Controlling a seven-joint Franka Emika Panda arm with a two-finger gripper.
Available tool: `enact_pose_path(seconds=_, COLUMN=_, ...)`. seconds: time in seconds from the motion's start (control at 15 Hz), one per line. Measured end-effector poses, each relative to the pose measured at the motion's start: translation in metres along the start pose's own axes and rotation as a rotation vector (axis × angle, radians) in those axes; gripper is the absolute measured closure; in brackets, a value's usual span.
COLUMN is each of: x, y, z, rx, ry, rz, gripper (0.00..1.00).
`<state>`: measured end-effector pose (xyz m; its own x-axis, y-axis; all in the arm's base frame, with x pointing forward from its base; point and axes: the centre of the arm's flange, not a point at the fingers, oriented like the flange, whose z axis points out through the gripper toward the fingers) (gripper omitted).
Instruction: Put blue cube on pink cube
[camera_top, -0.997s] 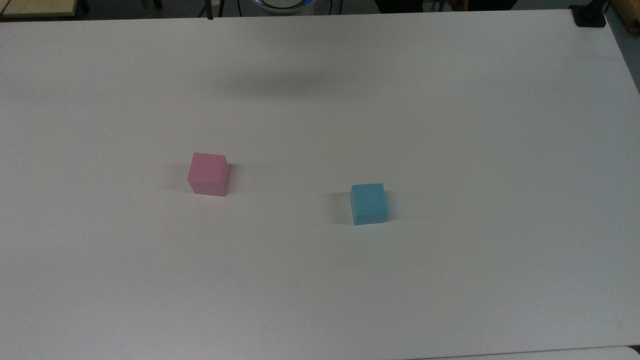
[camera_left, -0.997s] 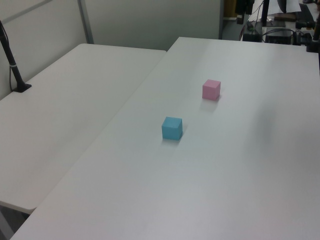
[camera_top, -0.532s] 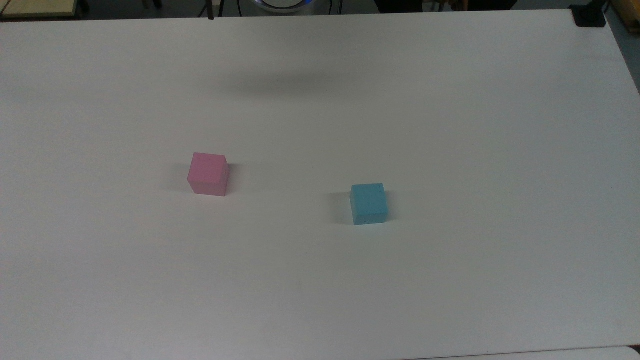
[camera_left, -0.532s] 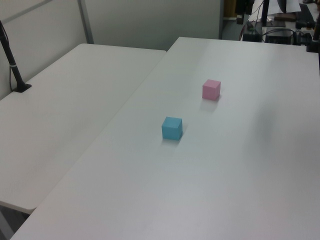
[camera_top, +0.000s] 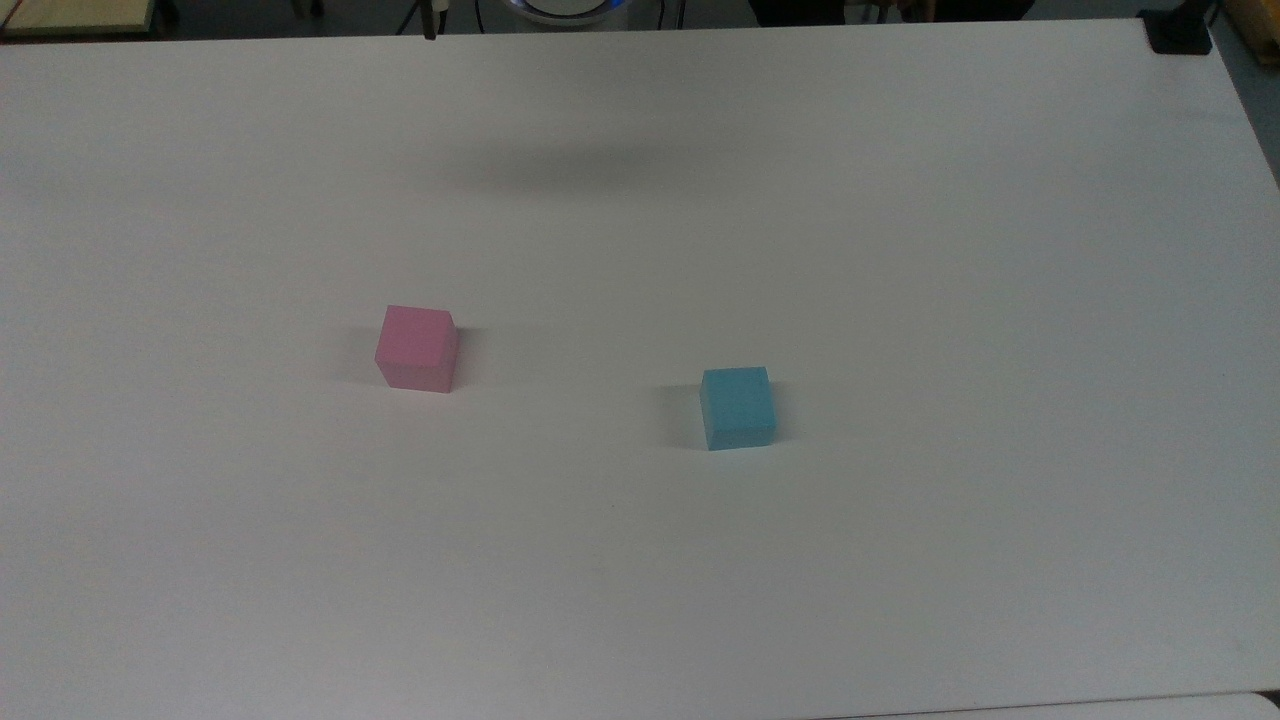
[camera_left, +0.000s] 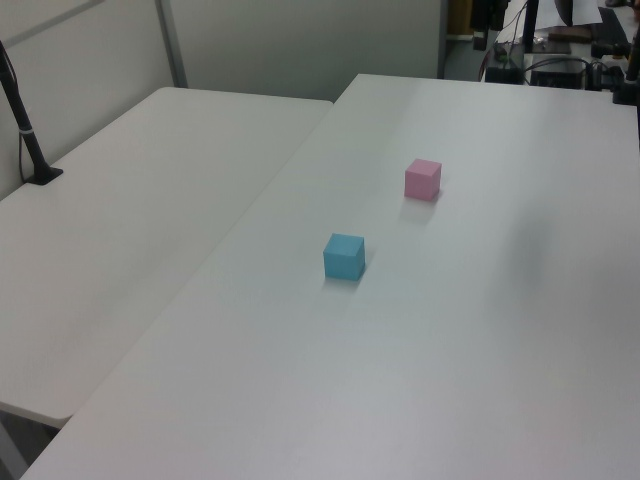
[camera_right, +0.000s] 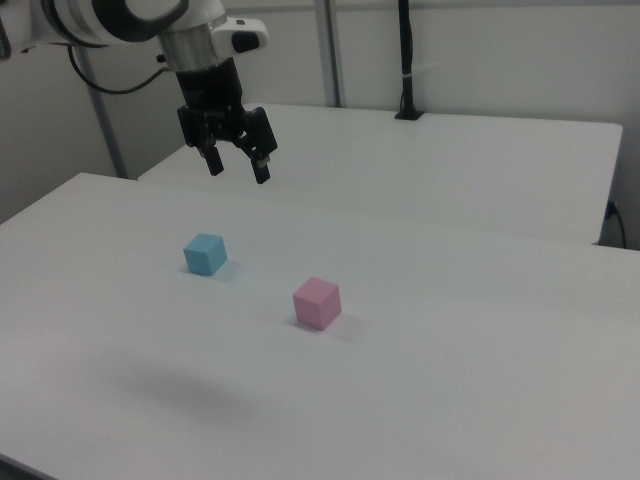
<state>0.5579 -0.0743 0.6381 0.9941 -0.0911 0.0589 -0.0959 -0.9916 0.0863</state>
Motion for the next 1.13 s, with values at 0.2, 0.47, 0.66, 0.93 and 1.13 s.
enact_pose_path(seconds=0.2, x=0.0, y=-0.002, z=0.0, rx=0.0, ry=-0.001, rz=-0.003, gripper=0.0)
enact_pose_path(seconds=0.47, x=0.0, y=-0.002, z=0.001, rx=0.0, ry=-0.001, rz=-0.004, gripper=0.0)
enact_pose_path(seconds=0.66, x=0.0, y=-0.003, z=0.001, rx=0.0, ry=-0.001, rz=-0.005, gripper=0.0)
enact_pose_path(seconds=0.93, x=0.001, y=-0.005, z=0.004, rx=0.002, ry=-0.008, rz=-0.009, gripper=0.0)
enact_pose_path(seconds=1.13, x=0.003, y=-0.015, z=0.009, rx=0.002, ry=-0.016, rz=-0.024, gripper=0.0)
